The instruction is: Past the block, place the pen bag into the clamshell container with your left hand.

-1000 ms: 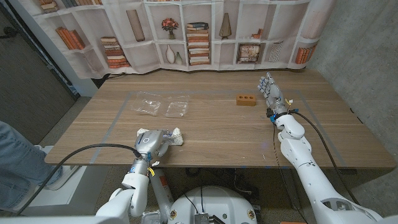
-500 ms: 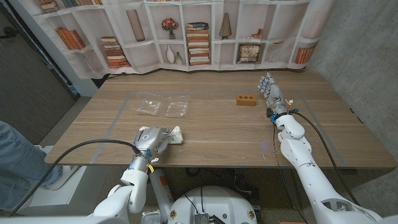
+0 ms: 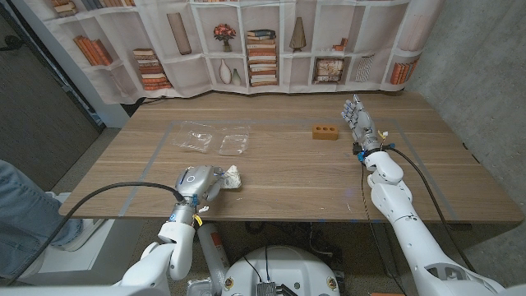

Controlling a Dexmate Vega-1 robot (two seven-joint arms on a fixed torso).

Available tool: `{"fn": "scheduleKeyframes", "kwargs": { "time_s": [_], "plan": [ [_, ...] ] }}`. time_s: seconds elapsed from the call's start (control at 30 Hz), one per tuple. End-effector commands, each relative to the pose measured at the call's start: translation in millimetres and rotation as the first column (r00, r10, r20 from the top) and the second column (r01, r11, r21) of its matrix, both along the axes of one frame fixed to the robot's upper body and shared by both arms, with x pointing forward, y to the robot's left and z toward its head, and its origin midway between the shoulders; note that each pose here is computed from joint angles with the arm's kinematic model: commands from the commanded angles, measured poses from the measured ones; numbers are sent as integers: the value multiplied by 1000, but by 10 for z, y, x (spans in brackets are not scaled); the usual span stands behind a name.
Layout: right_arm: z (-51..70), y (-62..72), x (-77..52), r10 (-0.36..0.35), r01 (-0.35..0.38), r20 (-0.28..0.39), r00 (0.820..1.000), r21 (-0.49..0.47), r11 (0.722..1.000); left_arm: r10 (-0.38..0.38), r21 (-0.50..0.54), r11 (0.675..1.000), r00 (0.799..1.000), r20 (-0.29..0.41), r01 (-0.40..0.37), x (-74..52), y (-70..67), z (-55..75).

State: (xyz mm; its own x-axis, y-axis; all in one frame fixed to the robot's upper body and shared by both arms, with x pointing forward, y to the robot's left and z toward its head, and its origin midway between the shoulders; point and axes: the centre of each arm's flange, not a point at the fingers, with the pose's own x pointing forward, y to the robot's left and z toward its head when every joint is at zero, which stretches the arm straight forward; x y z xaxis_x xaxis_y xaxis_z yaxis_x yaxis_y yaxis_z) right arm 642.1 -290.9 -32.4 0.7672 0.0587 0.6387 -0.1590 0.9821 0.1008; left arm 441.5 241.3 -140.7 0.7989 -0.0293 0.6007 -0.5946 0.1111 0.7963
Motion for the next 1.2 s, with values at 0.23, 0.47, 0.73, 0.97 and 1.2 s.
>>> {"fn": "scheduleKeyframes", "kwargs": {
  "time_s": [0.23, 0.47, 0.73, 0.97, 1.2],
  "plan": [
    [-15, -33, -4, -2, 2, 4, 1000, 11, 1000, -7, -15, 1000, 1000, 9, 8, -14, -6, 68],
    [-6, -46, -8, -3, 3, 7, 1000, 13, 1000, -4, -9, 1000, 1000, 14, 4, -26, -8, 126],
    [-8, -67, -1, -4, 4, 6, 1000, 15, 1000, -2, -6, 1000, 1000, 19, 2, -38, -18, 171],
    [10, -76, -2, -2, 2, 13, 1000, 17, 1000, 2, -3, 1000, 1000, 22, -2, -45, -26, 207],
    [13, -95, -9, -3, 3, 17, 1000, 23, 1000, 1, 0, 1000, 1000, 29, -1, -61, -37, 236]
  ]
}}
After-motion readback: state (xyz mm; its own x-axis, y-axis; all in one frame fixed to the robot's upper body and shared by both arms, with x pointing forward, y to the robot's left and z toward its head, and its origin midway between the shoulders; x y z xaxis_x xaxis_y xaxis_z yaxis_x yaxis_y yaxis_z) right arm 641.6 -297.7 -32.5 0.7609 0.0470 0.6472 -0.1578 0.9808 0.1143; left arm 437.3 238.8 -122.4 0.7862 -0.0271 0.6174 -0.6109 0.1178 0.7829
